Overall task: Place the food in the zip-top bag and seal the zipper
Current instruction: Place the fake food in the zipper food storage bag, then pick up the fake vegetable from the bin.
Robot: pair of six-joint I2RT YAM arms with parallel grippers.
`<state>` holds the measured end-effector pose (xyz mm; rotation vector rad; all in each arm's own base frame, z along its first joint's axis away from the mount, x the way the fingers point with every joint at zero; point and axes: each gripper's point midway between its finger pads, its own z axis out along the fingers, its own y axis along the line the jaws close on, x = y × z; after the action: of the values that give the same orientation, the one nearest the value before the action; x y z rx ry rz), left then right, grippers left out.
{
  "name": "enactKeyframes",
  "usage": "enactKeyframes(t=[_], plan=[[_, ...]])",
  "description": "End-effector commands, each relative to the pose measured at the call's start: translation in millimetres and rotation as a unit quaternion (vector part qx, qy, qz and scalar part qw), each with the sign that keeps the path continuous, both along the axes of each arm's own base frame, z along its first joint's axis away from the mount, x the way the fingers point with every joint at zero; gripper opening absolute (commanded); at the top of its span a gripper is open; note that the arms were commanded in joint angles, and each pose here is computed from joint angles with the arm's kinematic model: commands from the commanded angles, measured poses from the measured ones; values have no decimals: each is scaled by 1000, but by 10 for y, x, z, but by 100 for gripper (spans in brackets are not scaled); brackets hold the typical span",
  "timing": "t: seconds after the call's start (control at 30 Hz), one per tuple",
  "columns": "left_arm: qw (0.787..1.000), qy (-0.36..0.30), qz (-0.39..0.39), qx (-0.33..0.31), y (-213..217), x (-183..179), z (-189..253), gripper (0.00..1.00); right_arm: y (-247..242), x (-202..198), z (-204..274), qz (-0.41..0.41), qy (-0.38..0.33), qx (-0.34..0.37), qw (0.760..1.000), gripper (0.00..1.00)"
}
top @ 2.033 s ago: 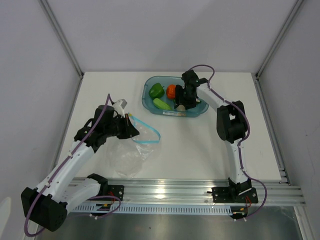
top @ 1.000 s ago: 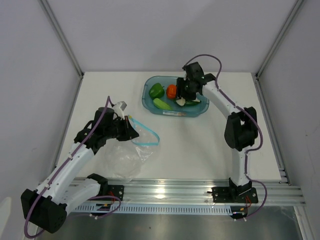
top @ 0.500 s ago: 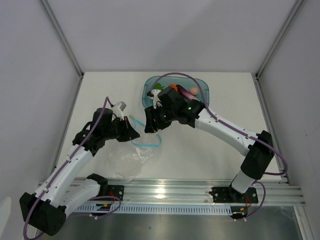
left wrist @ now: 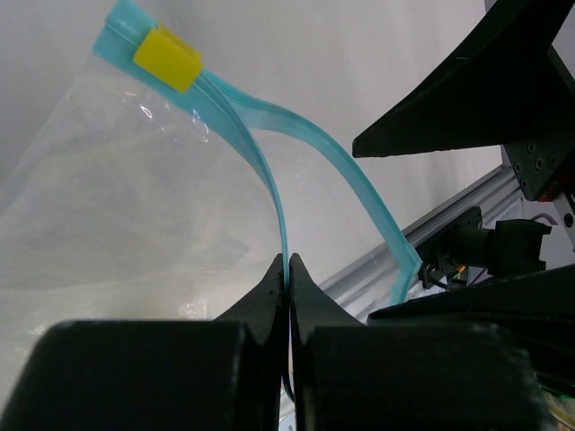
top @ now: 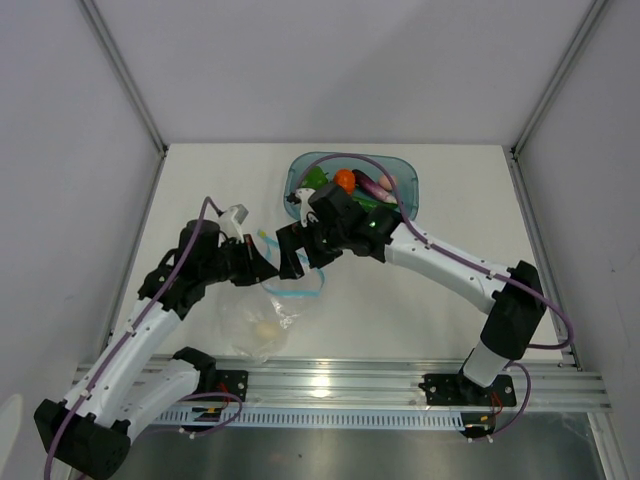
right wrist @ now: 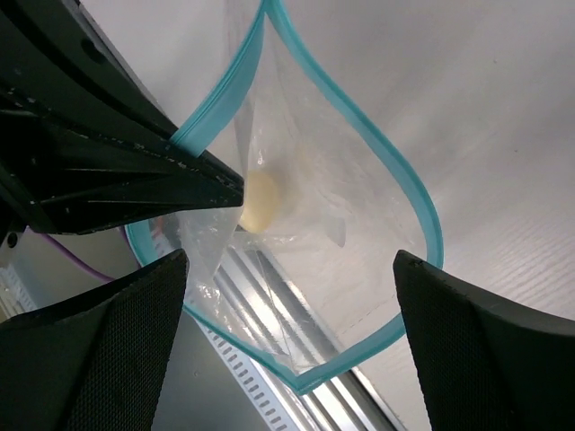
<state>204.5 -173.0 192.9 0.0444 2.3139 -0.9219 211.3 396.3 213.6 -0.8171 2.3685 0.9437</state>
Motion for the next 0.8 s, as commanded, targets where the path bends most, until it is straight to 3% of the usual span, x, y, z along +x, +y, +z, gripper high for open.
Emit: enactKeyframes(t=[0.0,0.37,0.73,0.77], plan=[[1000,-10,-1,-14,-9,-24,97,1,44,136,186,-12,-21,22,999,97],[1000,-10,-4,-9,2,-34,42,0,-654,1436,349,-197,-89,-7,976,89],[1000,-15,-4,3,30,-19,-47,1,-806,2265,-186,-201,-113,-87,969,86],[1000,-15,-3,4,29,-12,-56,0,-789,2310,-397,-193,-98,-103,971,86]])
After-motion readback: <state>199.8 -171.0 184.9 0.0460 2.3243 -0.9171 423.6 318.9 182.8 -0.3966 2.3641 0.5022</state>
